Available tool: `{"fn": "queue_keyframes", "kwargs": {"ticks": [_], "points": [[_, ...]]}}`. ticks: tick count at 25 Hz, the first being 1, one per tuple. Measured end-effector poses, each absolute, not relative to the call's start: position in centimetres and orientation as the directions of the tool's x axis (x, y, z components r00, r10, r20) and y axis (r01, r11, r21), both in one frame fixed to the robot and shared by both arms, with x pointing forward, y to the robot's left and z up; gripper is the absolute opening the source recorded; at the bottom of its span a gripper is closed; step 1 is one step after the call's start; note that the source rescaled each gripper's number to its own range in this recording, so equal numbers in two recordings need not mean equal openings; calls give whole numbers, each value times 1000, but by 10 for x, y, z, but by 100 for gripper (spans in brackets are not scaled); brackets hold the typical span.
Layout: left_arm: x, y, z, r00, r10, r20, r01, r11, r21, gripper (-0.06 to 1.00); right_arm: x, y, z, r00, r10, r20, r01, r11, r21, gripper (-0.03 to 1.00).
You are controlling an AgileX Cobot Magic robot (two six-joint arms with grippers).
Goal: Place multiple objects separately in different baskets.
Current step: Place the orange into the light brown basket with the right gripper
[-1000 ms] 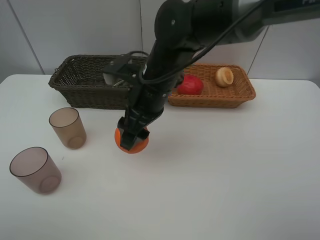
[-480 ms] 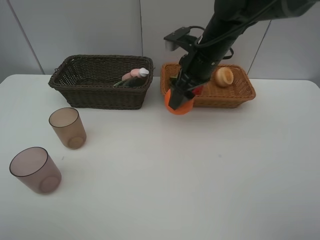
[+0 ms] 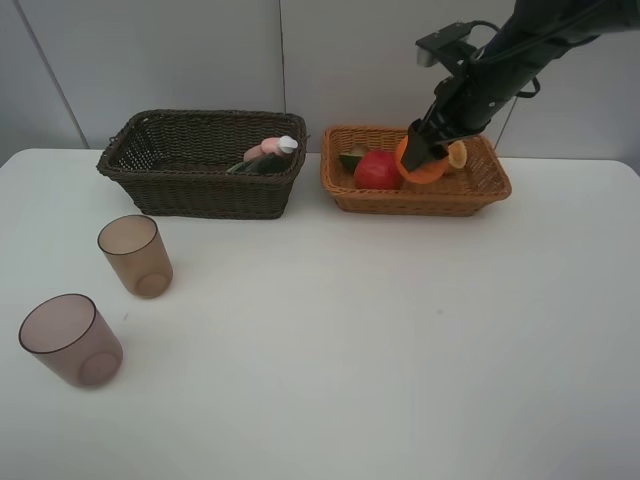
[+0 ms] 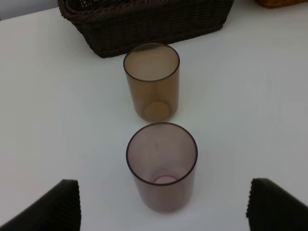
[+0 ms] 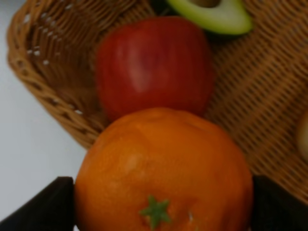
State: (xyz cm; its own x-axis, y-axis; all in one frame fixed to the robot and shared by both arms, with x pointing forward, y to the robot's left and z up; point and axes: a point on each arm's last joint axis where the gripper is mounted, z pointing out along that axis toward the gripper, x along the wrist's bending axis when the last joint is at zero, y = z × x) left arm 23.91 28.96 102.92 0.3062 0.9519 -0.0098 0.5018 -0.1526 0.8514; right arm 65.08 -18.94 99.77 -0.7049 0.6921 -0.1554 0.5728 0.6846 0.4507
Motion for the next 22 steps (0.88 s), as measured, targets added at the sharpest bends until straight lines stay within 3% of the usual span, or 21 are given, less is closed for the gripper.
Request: {"fn": "queue_keyframes", "kwargs": {"ticks": [10, 22], "points": [[239, 290, 1029, 306, 952, -10, 502, -153, 851, 94, 671, -237, 1004, -582, 781, -226, 597, 599, 534, 61], [239, 290, 1029, 306, 952, -10, 502, -153, 851, 94, 672, -240, 1004, -572, 789, -221, 604, 589, 538, 61]]}}
